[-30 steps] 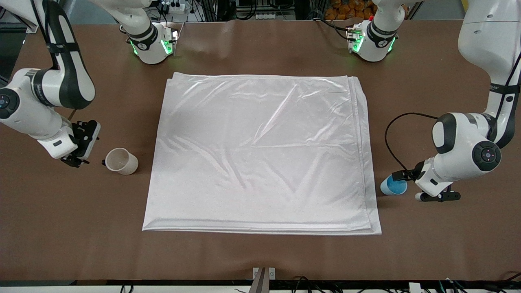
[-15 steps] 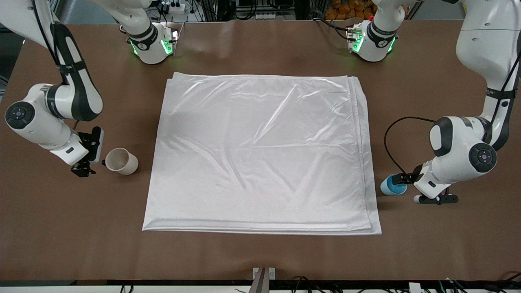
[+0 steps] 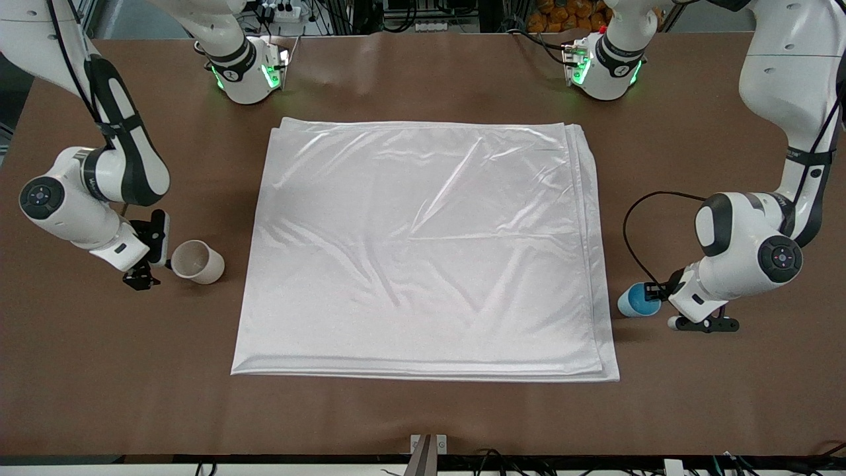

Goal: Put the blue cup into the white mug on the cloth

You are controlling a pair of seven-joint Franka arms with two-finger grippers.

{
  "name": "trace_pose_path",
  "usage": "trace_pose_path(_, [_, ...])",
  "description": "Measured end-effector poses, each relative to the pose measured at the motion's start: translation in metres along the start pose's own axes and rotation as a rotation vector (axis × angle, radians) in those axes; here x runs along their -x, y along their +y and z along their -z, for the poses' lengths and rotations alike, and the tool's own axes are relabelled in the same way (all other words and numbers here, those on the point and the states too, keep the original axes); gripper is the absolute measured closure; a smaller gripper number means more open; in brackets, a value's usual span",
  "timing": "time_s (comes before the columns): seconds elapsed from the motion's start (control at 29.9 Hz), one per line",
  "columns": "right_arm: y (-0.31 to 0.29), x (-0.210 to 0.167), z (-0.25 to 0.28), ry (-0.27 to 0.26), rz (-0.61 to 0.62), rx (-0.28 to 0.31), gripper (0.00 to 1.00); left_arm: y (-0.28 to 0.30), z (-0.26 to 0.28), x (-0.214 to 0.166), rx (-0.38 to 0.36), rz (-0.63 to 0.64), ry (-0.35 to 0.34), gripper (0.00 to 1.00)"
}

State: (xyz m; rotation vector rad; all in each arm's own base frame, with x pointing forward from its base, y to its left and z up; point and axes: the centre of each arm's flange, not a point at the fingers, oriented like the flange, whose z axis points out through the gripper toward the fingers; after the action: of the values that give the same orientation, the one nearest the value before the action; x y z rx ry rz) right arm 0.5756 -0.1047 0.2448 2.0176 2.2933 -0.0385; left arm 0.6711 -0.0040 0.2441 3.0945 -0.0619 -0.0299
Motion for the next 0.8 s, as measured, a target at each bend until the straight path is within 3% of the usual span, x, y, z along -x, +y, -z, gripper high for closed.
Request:
trace_pose_path(0.1, [-0.001,0.000,-0.006,0.003,0.001,-0.009,0.00,0.001,-0.001,-0.001,0.001,-0.001,0.006,0.68])
trace_pose_path(0.23, [-0.001,-0.001,-0.014,0.004,0.001,-0.006,0.00,0.003,-0.004,-0.002,0.002,-0.005,0.012,0.90])
trace_pose_path(0.37, [-0.002,-0.002,-0.021,0.006,0.003,-0.010,0.00,0.006,-0.006,-0.002,0.003,-0.009,0.013,0.92])
trace_pose_path(0.43, [-0.003,-0.003,-0.025,0.008,0.003,-0.015,0.00,0.006,-0.007,-0.002,0.003,-0.009,0.013,0.97])
trace_pose_path(0.8, [-0.004,-0.007,-0.049,0.008,0.007,0.010,0.00,0.019,0.013,-0.005,0.008,-0.028,0.038,0.96])
